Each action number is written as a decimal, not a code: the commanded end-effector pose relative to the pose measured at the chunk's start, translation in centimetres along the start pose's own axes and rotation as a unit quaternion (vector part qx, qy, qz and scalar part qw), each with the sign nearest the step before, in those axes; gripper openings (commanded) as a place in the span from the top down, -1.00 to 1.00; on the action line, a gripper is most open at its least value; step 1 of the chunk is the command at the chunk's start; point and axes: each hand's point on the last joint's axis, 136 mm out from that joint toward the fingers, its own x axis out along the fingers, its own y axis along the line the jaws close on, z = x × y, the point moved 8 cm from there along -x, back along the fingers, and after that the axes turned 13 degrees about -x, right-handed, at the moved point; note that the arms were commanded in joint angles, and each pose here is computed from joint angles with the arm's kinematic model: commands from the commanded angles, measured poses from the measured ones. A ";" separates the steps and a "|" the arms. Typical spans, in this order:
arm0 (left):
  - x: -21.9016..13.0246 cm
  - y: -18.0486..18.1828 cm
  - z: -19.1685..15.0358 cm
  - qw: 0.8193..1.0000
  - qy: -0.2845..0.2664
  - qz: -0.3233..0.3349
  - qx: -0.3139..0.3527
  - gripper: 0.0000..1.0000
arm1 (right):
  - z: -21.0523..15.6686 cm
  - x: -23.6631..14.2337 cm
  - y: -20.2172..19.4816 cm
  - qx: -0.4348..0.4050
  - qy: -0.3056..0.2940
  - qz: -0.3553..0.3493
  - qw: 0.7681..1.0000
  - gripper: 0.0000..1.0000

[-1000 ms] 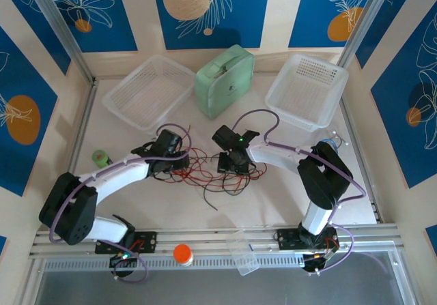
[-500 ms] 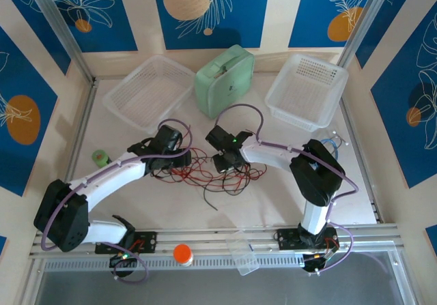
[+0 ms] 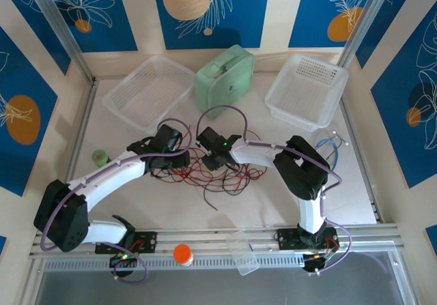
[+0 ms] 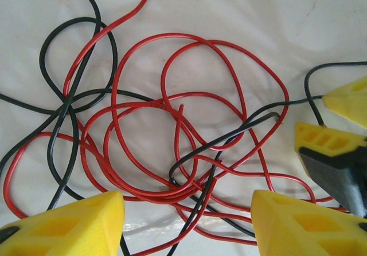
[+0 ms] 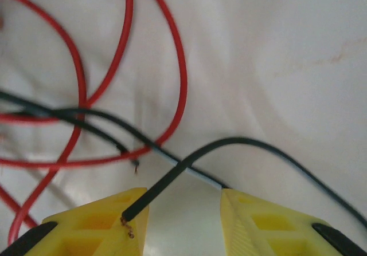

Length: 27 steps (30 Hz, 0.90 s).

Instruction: Untangle the cables

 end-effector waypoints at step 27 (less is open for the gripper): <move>-1.4 -0.2 0.0 1.000 -0.002 -0.005 0.001 -0.20 | 4.4 1.1 -4.3 0.050 -0.056 -0.038 0.996 0.41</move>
